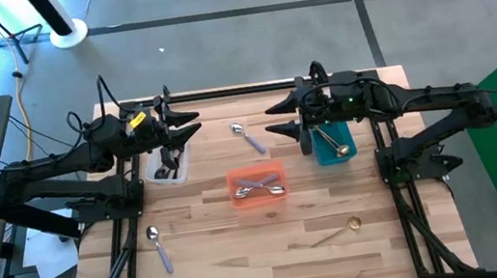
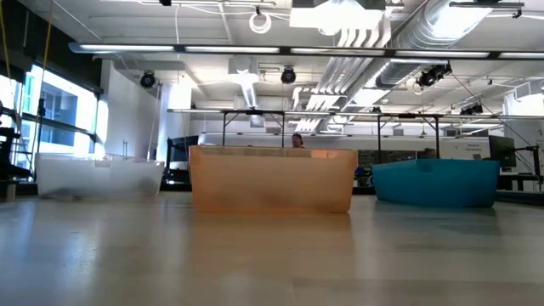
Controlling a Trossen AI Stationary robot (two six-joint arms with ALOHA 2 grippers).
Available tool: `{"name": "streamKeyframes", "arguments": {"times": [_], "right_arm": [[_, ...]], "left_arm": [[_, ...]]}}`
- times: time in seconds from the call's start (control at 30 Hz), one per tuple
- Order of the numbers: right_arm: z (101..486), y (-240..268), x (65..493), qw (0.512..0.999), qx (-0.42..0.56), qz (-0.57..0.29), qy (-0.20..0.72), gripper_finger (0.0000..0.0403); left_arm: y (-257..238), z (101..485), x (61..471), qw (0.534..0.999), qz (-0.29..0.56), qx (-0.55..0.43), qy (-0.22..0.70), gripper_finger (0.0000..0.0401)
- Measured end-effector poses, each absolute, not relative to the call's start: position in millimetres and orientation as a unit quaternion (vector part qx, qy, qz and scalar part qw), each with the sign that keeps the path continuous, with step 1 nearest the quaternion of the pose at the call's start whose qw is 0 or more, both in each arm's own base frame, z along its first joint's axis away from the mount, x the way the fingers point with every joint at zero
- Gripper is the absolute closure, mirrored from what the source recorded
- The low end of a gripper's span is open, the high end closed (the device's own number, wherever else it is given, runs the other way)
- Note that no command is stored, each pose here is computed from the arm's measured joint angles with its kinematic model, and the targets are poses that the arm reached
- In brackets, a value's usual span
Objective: Sort silverware by color (type)
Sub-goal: Put the gold spoon into the blue bin
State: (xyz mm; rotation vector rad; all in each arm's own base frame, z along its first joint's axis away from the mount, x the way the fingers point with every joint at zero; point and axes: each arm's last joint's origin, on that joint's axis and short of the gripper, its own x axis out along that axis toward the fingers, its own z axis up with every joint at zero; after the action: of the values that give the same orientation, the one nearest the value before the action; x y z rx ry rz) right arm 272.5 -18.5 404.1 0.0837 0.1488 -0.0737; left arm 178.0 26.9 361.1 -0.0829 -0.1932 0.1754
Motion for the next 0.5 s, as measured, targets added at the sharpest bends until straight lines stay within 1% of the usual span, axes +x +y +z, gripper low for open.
{"name": "streamKeyframes", "arguments": {"times": [0.27, 0.5], "right_arm": [[404.1, -18.5, 272.5, 0.994, 0.068, -0.039, 0.073, 0.0206], [404.1, -18.5, 272.5, 0.994, 0.069, -0.039, 0.073, 0.0206]], "left_arm": [[26.9, 361.1, 178.0, 0.991, 0.087, -0.041, -0.096, 0.027], [26.9, 361.0, 178.0, 0.991, 0.087, -0.041, -0.096, 0.027]]}}
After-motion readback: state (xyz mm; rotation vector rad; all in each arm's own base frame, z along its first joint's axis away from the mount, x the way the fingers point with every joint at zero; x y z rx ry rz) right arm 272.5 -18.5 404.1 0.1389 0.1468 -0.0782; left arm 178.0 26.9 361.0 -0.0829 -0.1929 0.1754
